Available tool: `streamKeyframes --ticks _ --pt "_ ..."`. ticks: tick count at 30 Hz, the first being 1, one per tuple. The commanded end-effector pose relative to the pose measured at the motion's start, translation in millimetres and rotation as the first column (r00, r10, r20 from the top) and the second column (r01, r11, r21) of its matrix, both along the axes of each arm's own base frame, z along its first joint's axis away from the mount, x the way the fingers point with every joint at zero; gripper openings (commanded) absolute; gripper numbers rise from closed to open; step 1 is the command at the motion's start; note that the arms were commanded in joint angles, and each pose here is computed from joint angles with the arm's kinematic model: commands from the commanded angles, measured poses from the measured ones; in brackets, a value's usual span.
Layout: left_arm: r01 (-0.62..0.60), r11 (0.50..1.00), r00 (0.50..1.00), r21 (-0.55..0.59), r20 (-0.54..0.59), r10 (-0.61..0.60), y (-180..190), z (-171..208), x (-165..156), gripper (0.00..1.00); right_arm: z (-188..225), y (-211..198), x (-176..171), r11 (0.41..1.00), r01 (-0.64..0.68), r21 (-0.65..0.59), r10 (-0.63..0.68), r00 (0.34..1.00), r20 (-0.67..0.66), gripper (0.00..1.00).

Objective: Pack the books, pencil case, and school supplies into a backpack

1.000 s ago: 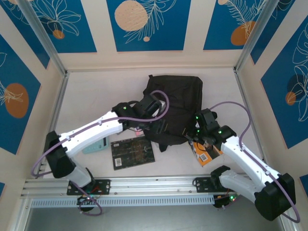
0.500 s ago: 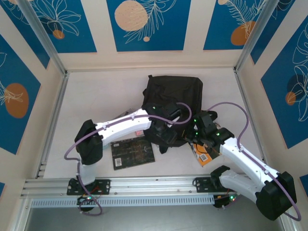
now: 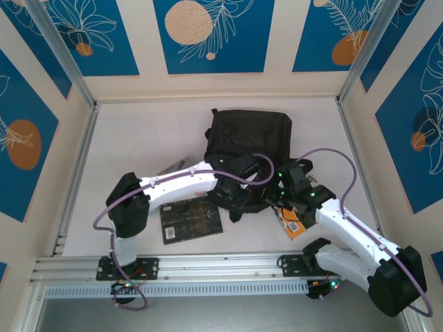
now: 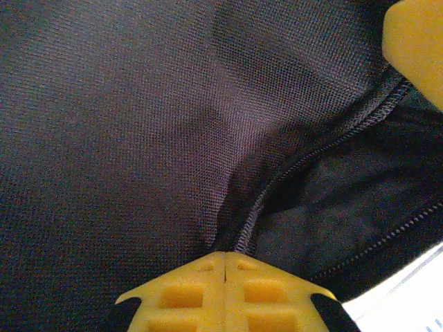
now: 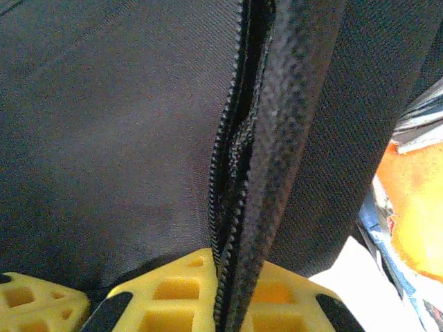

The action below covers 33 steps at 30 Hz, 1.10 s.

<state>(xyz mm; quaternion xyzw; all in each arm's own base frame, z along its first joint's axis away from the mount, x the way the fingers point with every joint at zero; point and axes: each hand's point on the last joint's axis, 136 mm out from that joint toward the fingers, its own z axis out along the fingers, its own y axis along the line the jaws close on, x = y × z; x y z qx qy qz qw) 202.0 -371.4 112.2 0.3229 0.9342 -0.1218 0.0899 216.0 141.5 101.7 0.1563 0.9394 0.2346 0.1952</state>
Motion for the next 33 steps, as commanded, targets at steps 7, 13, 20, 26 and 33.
streamKeyframes --ticks 7,13,20,26,33 --pt "-0.034 0.996 0.992 -0.081 0.122 0.044 42 28 -4 0.05 -23 19 -12 0.995 -0.085 0.058 0.081 0.994 0.074 0.00" --pt "-0.158 0.981 0.969 -0.113 0.174 0.176 73 49 7 0.51 -47 38 -36 0.981 -0.192 0.007 0.192 0.980 0.044 0.01" --pt "-0.174 0.980 0.976 -0.096 0.117 0.185 63 55 10 0.63 -51 43 -43 0.974 -0.222 -0.052 0.225 0.972 0.070 0.02" --pt "-0.074 0.997 0.991 -0.027 0.111 0.076 31 50 14 0.63 -47 42 -41 0.978 -0.202 -0.057 0.206 0.975 0.080 0.02" --pt "0.023 0.990 0.996 0.137 0.078 -0.034 16 14 10 0.63 -38 38 -37 0.982 -0.178 -0.063 0.184 0.978 0.103 0.02"
